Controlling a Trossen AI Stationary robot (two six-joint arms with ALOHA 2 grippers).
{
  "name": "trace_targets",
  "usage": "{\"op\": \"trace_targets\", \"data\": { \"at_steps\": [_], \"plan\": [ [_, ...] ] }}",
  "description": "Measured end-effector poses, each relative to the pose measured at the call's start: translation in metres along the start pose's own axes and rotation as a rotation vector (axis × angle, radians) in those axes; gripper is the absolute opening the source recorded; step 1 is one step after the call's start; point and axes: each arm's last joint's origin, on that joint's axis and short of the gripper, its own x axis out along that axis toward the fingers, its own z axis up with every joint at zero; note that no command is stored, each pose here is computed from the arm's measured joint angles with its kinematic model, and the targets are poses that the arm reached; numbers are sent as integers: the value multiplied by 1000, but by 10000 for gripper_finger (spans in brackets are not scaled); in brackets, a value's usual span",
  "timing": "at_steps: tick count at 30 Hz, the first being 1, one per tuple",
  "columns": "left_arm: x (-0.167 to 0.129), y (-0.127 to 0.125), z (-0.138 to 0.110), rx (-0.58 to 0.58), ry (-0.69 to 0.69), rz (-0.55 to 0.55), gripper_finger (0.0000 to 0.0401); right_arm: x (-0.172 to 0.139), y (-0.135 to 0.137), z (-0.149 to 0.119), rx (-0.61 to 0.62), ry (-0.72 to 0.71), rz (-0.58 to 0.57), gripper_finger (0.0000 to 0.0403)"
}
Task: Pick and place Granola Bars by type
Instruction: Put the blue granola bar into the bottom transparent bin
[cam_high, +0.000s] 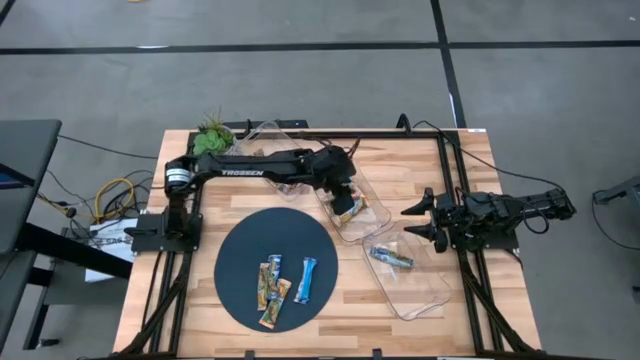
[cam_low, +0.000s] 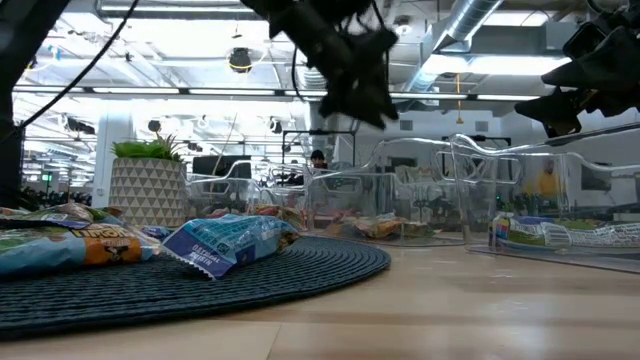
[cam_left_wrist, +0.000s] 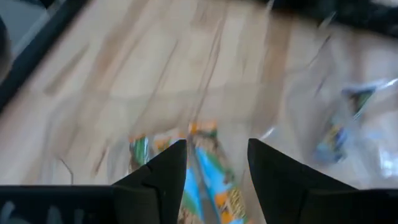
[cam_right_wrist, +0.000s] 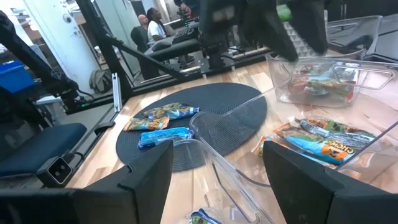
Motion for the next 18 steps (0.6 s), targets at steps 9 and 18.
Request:
{"op": "trace_targets", "data": {
  "at_steps": [9,18],
  "plan": [
    [-22,-11,12,12,-94,26,165,0,0,0,0,0,0,244],
    [-26,-28,9,-3,-85,5,165,0,0,-1,-4,28,-6,244]
  ]
}}
